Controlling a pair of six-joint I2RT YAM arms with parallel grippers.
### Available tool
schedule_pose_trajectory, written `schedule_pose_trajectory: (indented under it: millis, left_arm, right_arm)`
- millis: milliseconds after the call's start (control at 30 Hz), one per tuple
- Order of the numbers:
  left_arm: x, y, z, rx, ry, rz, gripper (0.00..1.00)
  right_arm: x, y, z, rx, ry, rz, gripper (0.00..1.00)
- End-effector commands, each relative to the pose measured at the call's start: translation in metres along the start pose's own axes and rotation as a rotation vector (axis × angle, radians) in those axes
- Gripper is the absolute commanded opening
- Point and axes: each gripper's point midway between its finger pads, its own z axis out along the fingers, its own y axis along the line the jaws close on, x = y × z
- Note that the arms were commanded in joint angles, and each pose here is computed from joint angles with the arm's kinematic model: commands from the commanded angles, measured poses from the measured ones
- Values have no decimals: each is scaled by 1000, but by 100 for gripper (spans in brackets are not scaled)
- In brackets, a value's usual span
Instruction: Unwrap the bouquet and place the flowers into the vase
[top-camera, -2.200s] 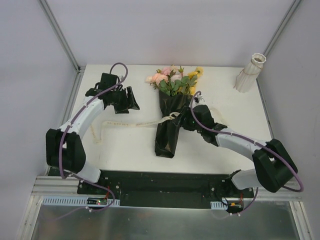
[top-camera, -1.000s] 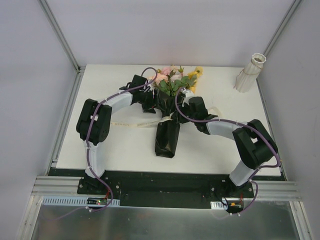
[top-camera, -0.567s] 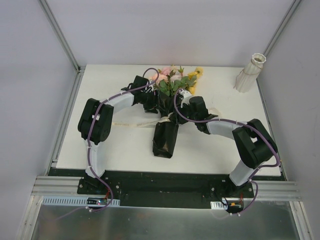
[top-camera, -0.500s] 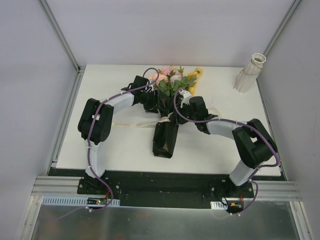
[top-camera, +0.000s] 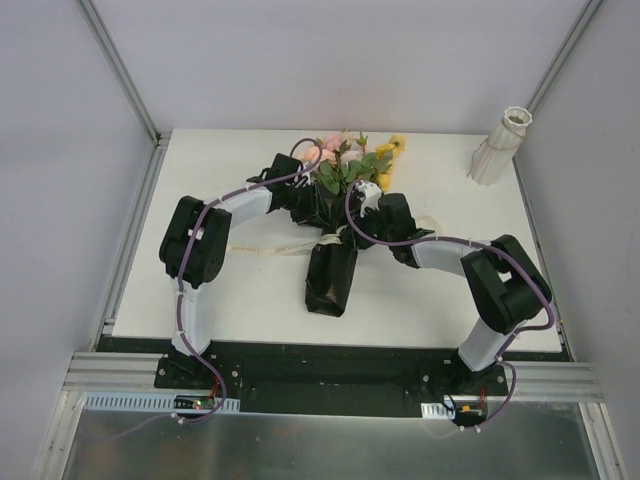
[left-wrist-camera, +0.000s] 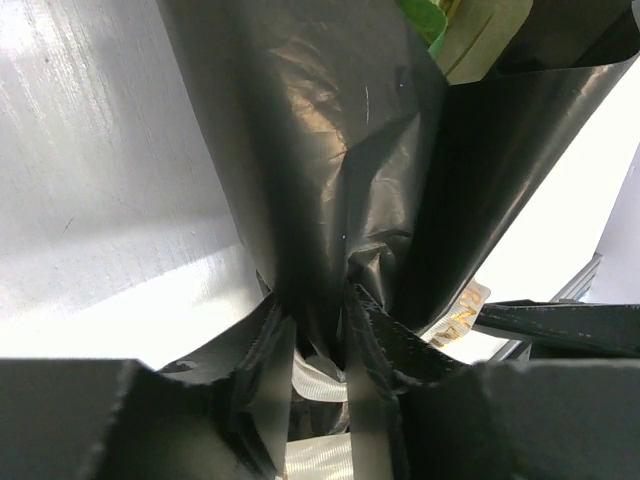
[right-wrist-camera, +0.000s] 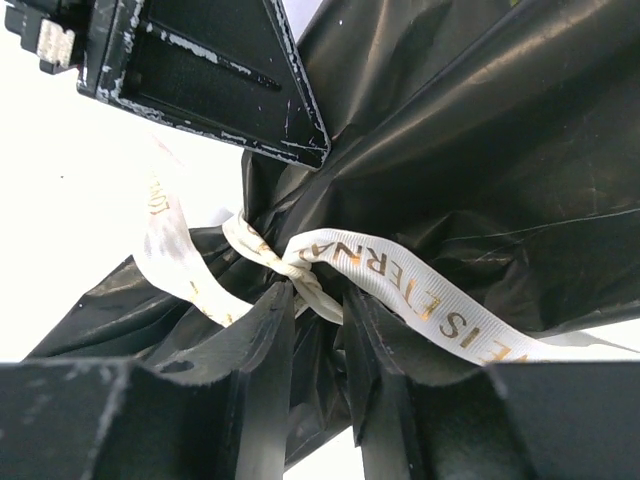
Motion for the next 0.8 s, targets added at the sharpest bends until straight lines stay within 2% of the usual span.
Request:
schedule_pose_trajectory:
  millis: [0, 67, 167, 267, 567, 767]
  left_arm:
    - [-6, -16, 2, 44, -6, 13, 24]
    - [-7, -17, 0, 44, -12, 14, 17]
    - [-7, -16, 1, 39, -14, 12, 3]
    - [-6, -15, 1, 37, -12, 10, 0]
    - [-1, -3, -1, -13, -25, -3, 0]
    - [4, -3, -2, -7, -11, 5, 0]
  right_arm:
    - [-20, 5, 4, -35, -55, -51, 31]
    - [-20, 5, 3, -33, -59, -57, 30]
    - [-24, 2, 1, -16, -72, -62, 21]
    - [-33, 2, -5, 11, -101, -54, 1]
    - [-44, 2, -31, 66, -220, 34, 0]
    - [-36, -2, -28, 76, -204, 30, 0]
